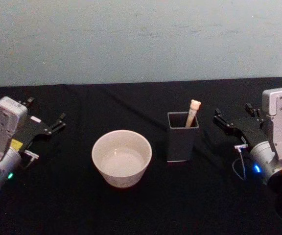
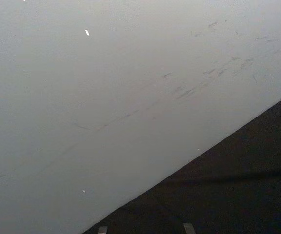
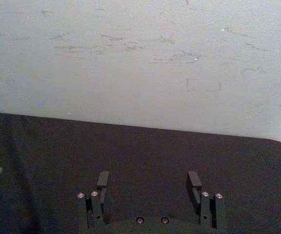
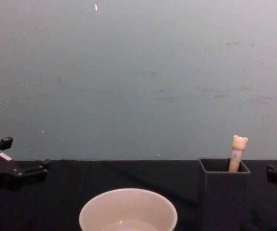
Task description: Pick up the stirring spoon with one hand, stir inside the cup, then place it back in its original position.
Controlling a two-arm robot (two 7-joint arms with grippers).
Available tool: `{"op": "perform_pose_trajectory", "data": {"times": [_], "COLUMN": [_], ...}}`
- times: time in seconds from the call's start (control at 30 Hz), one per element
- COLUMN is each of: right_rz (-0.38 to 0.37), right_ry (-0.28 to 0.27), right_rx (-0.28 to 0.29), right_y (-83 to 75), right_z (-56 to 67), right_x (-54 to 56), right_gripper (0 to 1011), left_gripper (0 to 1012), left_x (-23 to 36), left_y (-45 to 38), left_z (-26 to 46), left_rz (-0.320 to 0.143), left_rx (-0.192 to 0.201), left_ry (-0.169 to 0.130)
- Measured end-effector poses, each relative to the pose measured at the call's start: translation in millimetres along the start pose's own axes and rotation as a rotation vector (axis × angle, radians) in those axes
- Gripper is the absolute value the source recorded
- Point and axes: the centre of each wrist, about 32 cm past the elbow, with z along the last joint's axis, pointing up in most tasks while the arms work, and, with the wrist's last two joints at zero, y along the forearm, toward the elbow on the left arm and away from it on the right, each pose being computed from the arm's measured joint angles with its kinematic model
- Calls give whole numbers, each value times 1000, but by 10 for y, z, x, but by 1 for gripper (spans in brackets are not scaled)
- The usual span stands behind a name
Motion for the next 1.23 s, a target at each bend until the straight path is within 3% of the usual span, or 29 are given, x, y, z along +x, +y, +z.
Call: {"op": "perform_pose_trajectory", "data": {"times": [1.23], "right_rz": [0], "right_ry": [0], "right_rx": [0], "right_y": [0], "right_z": [0], "right_x": [0], "right_gripper": [1003], "left_gripper": [1001], "left_x": [0], "left_y": [0], "left_z": [0], "left_rz": [0], "left_rx": [0], "left_ry": [0]}}
